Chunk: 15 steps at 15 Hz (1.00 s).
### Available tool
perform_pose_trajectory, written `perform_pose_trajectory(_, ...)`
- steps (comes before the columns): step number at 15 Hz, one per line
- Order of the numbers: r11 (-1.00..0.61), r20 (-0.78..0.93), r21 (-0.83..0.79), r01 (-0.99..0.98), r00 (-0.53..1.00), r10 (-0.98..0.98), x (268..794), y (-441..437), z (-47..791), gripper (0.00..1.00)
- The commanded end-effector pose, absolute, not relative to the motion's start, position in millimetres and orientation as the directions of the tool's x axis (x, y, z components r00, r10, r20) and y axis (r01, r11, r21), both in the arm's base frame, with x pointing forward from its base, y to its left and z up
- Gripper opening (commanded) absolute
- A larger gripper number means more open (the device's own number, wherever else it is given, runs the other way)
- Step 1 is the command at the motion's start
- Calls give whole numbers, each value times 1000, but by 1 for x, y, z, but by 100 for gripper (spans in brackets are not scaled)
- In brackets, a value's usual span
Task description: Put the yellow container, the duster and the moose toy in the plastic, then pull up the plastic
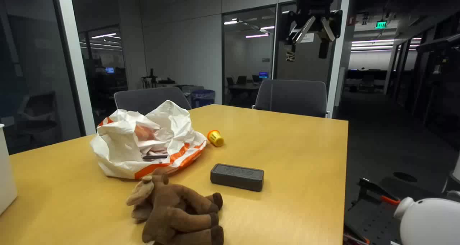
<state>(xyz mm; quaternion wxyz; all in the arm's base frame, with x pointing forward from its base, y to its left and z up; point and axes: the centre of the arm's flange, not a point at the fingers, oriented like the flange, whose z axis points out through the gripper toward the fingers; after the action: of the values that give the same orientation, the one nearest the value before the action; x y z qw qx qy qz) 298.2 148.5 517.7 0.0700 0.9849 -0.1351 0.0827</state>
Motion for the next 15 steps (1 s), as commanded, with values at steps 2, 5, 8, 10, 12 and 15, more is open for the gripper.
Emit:
perform_pose_trajectory(2,-955,190,111,-277,949,-253,298,150,522,100)
perform_pose_trajectory(5,-955,196,108,-276,948,-252,298,151,525,100)
perform_pose_trajectory(8,-955,196,107,-276,948,-252,298,151,525,100)
perform_pose_trajectory(10,-955,196,107,-276,948,-252,298,151,525,100)
perform_pose_trajectory(12,-955,196,107,-276,948,-252,298,151,525,100)
perform_pose_trajectory(15,-958,202,106,-268,949,-243,301,149,523,100)
